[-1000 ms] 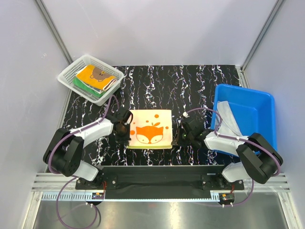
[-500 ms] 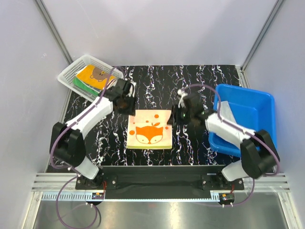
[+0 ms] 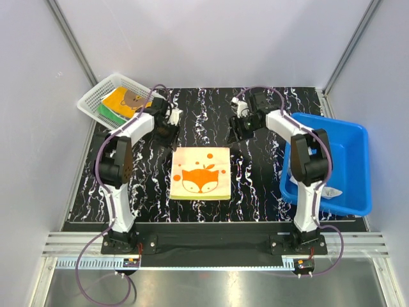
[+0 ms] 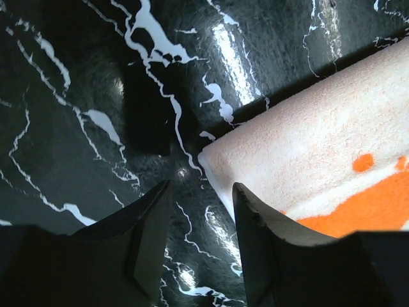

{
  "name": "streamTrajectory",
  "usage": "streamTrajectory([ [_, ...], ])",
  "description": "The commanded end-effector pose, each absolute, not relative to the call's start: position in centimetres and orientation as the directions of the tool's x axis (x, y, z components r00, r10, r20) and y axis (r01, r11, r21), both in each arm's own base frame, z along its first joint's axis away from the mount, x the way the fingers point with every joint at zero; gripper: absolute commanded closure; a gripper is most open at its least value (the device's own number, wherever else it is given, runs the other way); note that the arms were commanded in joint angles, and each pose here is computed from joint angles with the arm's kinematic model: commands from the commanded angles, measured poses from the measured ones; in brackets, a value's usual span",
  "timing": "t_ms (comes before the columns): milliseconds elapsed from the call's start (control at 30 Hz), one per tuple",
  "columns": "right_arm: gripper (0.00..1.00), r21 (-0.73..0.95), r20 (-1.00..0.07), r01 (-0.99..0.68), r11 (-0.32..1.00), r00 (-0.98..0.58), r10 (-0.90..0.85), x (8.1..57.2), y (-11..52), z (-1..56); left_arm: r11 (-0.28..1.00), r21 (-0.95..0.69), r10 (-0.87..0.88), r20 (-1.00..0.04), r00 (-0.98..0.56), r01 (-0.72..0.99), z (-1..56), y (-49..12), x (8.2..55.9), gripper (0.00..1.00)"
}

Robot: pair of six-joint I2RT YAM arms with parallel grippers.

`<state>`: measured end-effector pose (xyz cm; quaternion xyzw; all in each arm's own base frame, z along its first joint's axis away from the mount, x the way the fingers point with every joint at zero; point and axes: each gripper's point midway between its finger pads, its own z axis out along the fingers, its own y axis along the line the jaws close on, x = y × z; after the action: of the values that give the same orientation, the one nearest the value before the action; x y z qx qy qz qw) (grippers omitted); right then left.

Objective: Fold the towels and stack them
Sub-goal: Fold the towel

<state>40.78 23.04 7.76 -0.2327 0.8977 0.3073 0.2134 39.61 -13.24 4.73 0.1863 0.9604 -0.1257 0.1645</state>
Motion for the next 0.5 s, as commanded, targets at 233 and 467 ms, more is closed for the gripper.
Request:
streamTrajectory([
  [233, 0.50, 0.561, -0.468, -0.636, 0.530, -0.772, -0.430, 41.3, 23.4, 5.5, 0.784, -0.188, 0.470, -0.444, -0.763, 0.591, 4.8, -14.6, 42.3, 0.52],
  [467, 0.53, 0.612, -0.422, -0.623, 0.487, -0.778, -0.465, 41.6, 23.8, 3.5, 0.765, -0.209, 0.501, -0.401, -0.767, 0.609, 3.2, -14.3, 42.5, 0.57],
])
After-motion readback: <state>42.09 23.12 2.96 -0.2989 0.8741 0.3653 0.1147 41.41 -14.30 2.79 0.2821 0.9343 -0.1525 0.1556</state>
